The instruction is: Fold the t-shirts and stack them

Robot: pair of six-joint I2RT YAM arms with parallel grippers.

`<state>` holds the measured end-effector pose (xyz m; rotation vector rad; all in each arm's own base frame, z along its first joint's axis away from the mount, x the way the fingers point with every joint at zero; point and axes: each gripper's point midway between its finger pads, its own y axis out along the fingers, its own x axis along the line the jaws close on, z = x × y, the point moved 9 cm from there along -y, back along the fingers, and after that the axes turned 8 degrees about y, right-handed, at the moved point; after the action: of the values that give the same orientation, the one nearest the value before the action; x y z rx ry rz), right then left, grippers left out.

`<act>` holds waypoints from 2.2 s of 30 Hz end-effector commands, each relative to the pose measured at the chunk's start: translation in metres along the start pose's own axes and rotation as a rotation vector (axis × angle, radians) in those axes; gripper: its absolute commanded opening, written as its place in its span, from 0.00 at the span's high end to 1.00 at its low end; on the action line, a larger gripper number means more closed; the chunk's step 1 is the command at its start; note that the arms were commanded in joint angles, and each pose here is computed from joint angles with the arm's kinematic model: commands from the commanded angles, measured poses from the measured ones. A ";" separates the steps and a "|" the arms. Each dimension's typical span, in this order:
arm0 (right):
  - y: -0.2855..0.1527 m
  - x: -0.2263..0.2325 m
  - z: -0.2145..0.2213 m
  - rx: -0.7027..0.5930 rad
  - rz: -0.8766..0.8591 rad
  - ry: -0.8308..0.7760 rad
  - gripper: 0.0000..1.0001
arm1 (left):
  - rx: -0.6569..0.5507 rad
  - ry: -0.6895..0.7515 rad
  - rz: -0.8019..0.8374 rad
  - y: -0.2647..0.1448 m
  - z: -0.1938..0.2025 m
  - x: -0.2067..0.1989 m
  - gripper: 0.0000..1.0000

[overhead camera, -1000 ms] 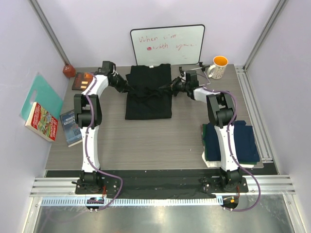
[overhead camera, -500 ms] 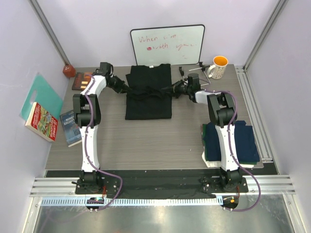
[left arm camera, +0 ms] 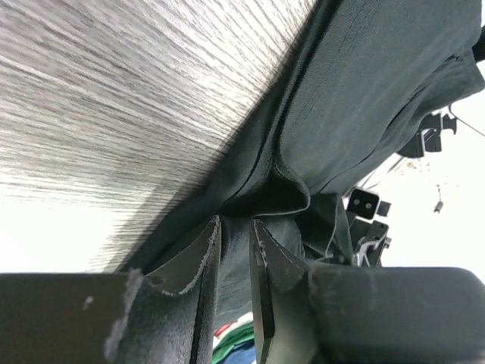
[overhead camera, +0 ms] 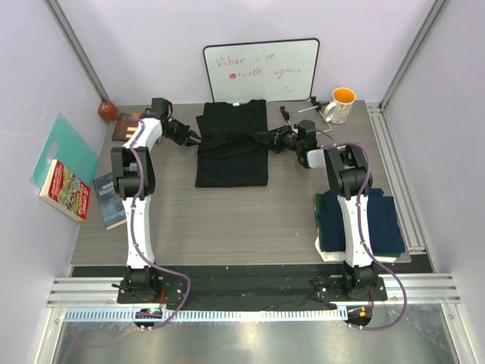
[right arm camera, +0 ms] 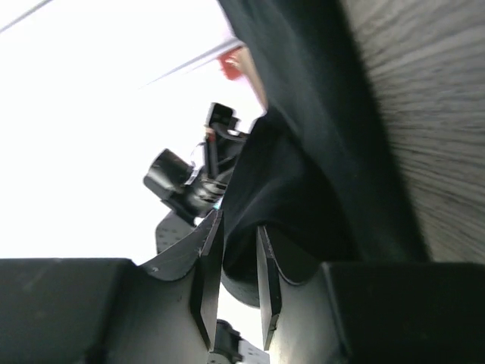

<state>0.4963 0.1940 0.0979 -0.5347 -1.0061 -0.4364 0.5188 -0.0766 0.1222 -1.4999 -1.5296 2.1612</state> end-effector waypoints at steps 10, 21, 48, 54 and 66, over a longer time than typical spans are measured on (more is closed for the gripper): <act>-0.039 0.052 -0.002 -0.079 -0.185 0.038 0.67 | -0.242 0.099 0.038 -0.088 -0.017 -0.027 0.71; -0.047 0.047 0.054 0.026 0.222 -0.331 0.70 | -0.004 0.372 0.015 -0.073 0.094 -0.017 0.75; -0.050 -0.081 0.087 0.221 0.989 -0.719 0.75 | 0.202 0.609 -0.388 0.000 0.173 0.047 0.79; -0.056 -0.106 0.100 0.255 1.175 -0.838 0.95 | 0.252 0.623 -0.471 0.003 0.187 0.063 0.99; -0.102 -0.127 0.126 0.276 1.351 -0.863 0.99 | 0.441 0.694 -0.689 -0.041 0.243 0.099 1.00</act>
<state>0.3400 0.2327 0.1001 -0.9820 -1.4285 0.9045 0.3266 -0.1797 0.1062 -1.4108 -1.1370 1.3479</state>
